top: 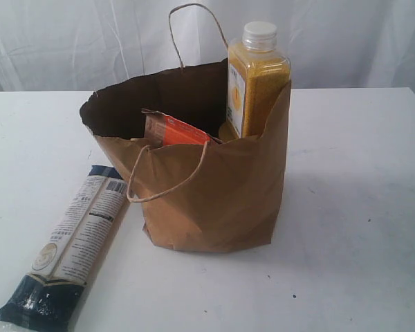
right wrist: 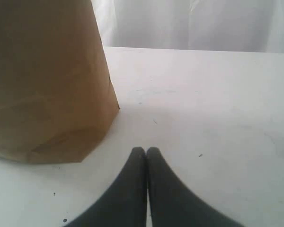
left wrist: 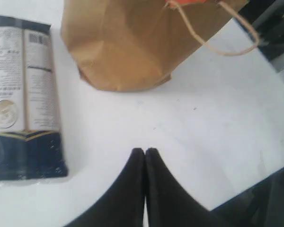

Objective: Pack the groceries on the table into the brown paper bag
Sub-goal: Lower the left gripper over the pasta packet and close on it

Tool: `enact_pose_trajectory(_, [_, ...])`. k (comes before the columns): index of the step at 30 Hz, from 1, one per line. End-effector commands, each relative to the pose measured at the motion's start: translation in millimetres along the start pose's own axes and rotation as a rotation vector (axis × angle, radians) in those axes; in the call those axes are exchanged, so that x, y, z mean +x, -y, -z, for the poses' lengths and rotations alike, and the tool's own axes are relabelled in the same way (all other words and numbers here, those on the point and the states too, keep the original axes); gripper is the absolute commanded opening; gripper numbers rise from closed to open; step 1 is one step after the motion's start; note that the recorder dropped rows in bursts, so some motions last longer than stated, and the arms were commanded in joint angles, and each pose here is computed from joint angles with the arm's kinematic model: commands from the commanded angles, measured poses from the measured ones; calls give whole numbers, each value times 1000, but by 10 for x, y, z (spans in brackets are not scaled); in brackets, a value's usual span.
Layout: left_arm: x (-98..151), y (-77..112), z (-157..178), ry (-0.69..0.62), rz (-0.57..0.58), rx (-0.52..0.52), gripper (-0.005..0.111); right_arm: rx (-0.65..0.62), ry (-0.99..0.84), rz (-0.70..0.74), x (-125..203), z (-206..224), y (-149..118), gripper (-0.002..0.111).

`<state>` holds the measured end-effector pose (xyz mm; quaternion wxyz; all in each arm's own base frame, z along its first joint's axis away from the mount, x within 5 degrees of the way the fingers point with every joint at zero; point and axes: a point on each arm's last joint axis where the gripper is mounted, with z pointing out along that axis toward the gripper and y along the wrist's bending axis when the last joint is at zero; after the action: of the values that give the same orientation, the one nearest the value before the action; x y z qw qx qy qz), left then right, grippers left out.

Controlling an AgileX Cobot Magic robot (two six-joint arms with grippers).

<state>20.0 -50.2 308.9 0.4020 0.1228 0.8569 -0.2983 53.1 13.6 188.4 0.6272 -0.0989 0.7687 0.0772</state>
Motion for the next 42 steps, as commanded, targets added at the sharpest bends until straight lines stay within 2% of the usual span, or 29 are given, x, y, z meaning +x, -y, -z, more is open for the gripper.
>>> enact_pose_trajectory(1, [-203, -10, 30, -149, -52, -71, 0, 4, 0, 6, 15, -1, 2, 0])
enact_pose_trajectory(5, [-394, -31, -19, -200, -102, -90, 0, 4, 0, 6, 15, -1, 2, 0])
enact_pose_trajectory(10, [-476, -230, -209, -255, -105, -187, 0, 4, 0, 6, 15, -1, 2, 0])
enact_pose_trajectory(14, [-442, -310, -431, -261, -169, -141, 0, 4, 0, 6, 15, -1, 2, 0])
enact_pose_trajectory(16, [-389, -337, -544, -276, -205, -102, 4, 4, 0, 6, 15, -1, 2, 0])
enact_pose_trajectory(19, [-303, -369, -692, -328, -222, -48, 22, 4, 0, 6, 15, -1, 2, 0])
enact_pose_trajectory(21, [-280, -403, -779, -348, -209, -41, 40, 4, 0, 6, 15, -1, 2, 0])
enact_pose_trajectory(22, [-279, -434, -839, -350, -198, -48, 54, 4, 0, 6, 15, -1, 2, 0])
enact_pose_trajectory(25, [-309, -527, -973, -331, -182, -88, 78, 4, 0, 6, 15, -1, 2, 0])
enact_pose_trajectory(30, [-362, -667, -1199, -345, -170, -132, 79, 4, 0, 6, 15, -1, 2, 0])
enact_pose_trajectory(36, [-325, -797, -1467, -420, -160, -149, 79, 4, 0, 6, 15, -1, 2, 0])
enact_pose_trajectory(38, [-294, -825, -1577, -452, -184, -145, 76, 4, 0, 6, 15, -1, 2, 0])
enact_pose_trajectory(40, [-254, -833, -1655, -489, -196, -138, 68, 4, 0, 6, 15, -1, 2, 0])
enact_pose_trajectory(42, [-231, -870, -1714, -510, -207, -141, 69, 4, 0, 21, 15, -1, 2, 0])
